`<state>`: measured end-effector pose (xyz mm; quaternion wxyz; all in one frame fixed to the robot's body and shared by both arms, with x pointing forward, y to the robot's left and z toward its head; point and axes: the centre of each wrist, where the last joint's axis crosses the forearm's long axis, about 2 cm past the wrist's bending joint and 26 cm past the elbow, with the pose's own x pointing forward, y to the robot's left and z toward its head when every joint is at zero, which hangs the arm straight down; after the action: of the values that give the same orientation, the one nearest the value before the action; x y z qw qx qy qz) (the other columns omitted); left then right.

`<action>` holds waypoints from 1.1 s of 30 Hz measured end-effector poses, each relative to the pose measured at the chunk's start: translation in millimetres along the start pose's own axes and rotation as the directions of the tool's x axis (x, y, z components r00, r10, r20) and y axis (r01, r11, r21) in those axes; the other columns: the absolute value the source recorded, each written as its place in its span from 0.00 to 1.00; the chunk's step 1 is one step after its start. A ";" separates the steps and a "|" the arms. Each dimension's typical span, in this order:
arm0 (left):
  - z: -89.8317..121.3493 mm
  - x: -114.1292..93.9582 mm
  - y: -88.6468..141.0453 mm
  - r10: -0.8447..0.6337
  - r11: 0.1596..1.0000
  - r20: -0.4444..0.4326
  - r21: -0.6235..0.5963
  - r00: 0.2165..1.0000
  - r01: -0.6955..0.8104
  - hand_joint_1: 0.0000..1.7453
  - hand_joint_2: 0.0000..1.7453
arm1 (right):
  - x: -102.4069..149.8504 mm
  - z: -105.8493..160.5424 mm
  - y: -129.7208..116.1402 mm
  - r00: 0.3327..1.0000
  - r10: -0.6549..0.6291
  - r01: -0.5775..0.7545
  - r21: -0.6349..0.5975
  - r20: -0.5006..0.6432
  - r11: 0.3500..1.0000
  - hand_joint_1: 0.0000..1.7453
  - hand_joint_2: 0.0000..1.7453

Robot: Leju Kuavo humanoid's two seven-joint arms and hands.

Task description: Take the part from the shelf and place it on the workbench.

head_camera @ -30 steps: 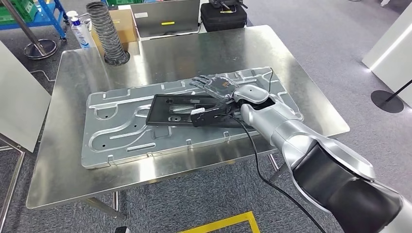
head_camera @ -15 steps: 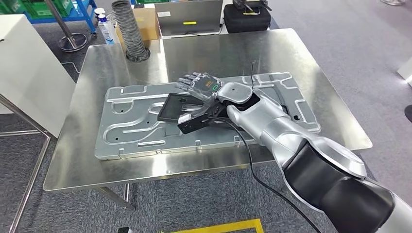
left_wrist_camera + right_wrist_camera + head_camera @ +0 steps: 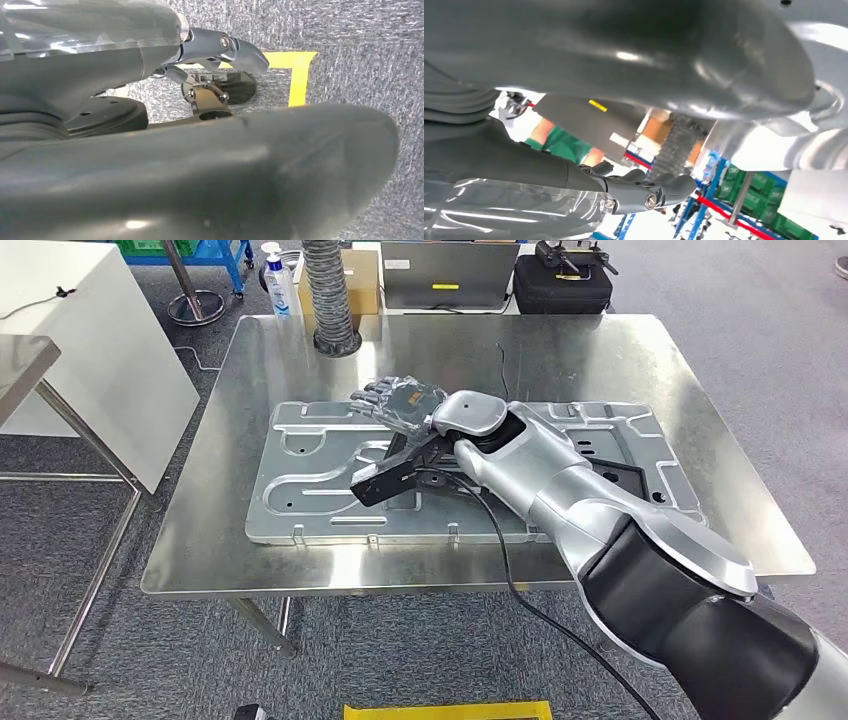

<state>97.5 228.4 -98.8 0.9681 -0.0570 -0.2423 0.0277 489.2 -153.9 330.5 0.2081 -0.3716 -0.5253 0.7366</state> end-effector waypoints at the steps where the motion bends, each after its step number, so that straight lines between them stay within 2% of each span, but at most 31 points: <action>1: -0.2 0.9 -0.1 0.000 1.000 -0.001 -0.002 1.000 0.000 0.00 0.00 | -4.3 1.7 0.3 1.000 -0.001 0.001 0.002 -0.011 1.000 0.00 0.00; 5: -0.2 0.7 0.4 0.004 1.000 -0.007 -0.003 1.000 -0.004 0.00 0.00 | -17.0 7.0 2.0 0.999 -0.005 0.005 0.008 -0.049 1.000 0.00 0.00; 15: 0.5 -1.9 1.7 0.038 0.999 -0.008 0.004 0.999 -0.038 0.00 0.00 | -56.0 21.5 -20.4 0.987 -0.015 0.011 -0.026 -0.158 1.000 0.00 0.00; 21: 0.5 -1.8 2.4 0.050 0.999 -0.004 0.000 0.999 -0.050 0.00 0.00 | -81.5 34.8 -21.8 0.971 -0.016 0.015 -0.006 -0.238 1.000 0.00 0.00; 28: 0.9 -2.9 4.0 0.081 0.997 0.015 0.004 0.997 -0.081 0.00 0.00 | -131.0 64.8 -50.5 0.924 -0.017 0.014 -0.010 -0.381 1.000 0.00 0.00; 33: 1.3 -4.3 4.0 0.099 0.995 0.021 0.003 0.995 -0.099 0.00 0.00 | -174.0 101.0 -49.5 0.874 -0.035 0.031 -0.015 -0.485 0.999 0.00 0.00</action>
<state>93.0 232.1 -100.2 0.9631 -0.0667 -0.2493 0.0768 518.5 -319.8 451.0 0.3445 -0.5362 -0.4652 0.6144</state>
